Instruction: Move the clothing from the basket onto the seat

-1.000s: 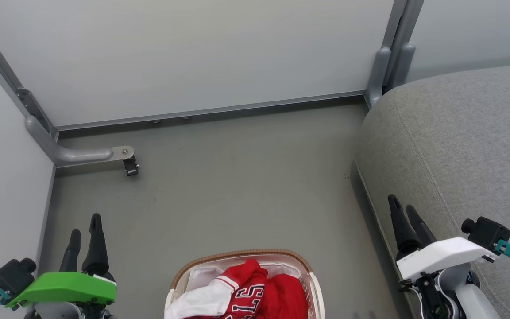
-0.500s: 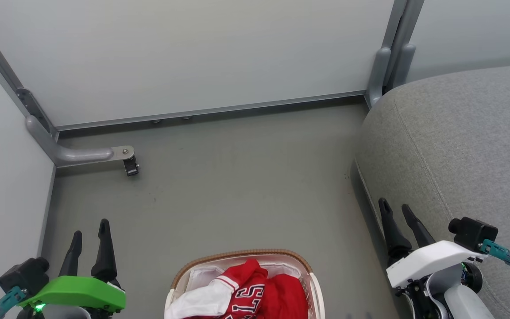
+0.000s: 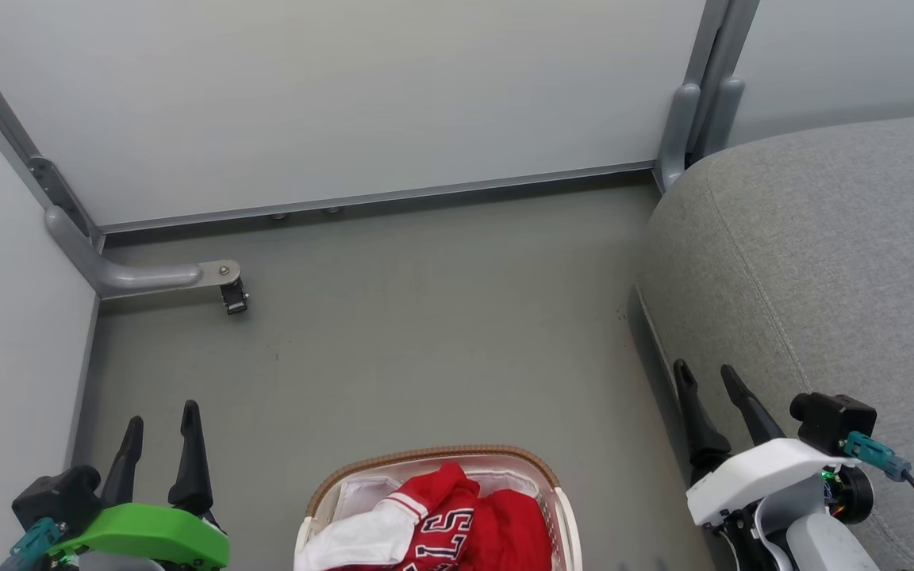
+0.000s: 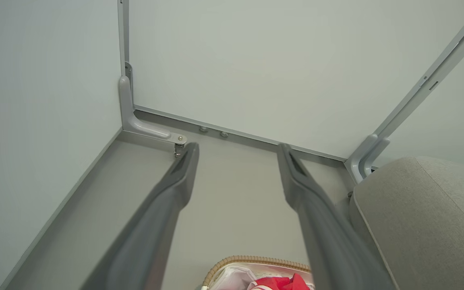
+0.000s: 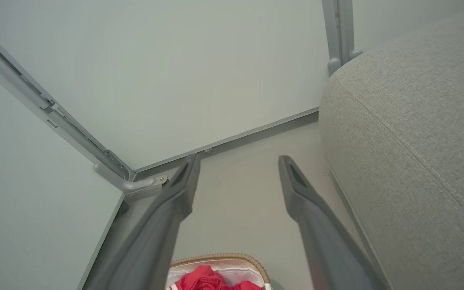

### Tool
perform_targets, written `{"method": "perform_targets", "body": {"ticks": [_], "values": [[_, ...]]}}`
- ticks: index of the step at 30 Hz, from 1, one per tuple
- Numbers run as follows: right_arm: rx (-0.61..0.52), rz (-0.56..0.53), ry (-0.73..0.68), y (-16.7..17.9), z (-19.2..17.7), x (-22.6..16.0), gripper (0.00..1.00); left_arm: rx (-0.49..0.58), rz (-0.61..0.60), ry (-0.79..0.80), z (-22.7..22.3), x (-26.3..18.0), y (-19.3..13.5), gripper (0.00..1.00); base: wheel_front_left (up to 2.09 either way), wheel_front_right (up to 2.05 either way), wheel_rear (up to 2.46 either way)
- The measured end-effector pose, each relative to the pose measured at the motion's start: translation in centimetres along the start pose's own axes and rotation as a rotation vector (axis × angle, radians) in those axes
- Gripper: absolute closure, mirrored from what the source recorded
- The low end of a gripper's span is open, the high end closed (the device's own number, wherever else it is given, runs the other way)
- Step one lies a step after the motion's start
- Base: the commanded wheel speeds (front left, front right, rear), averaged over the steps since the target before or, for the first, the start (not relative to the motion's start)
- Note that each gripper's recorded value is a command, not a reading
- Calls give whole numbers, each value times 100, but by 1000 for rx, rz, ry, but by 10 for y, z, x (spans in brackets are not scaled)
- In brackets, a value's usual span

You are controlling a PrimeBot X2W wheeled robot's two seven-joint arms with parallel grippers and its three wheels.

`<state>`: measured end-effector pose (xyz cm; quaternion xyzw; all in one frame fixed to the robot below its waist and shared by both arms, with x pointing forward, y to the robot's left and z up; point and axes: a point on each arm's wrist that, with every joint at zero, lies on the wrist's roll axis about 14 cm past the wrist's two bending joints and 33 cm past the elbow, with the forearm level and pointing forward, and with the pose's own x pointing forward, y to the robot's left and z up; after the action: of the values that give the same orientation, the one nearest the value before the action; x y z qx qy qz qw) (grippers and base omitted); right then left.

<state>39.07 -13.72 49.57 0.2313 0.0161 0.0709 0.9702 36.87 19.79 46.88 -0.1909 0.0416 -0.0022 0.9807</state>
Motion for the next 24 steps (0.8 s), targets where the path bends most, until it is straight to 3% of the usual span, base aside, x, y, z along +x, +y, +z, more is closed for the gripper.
{"method": "perform_targets", "body": {"ticks": [24], "values": [[-194, 32, -4, 3, -4, -2, 0, 191, -36, -2, -5, -4, -4, 0, 0, 0, 0]]}}
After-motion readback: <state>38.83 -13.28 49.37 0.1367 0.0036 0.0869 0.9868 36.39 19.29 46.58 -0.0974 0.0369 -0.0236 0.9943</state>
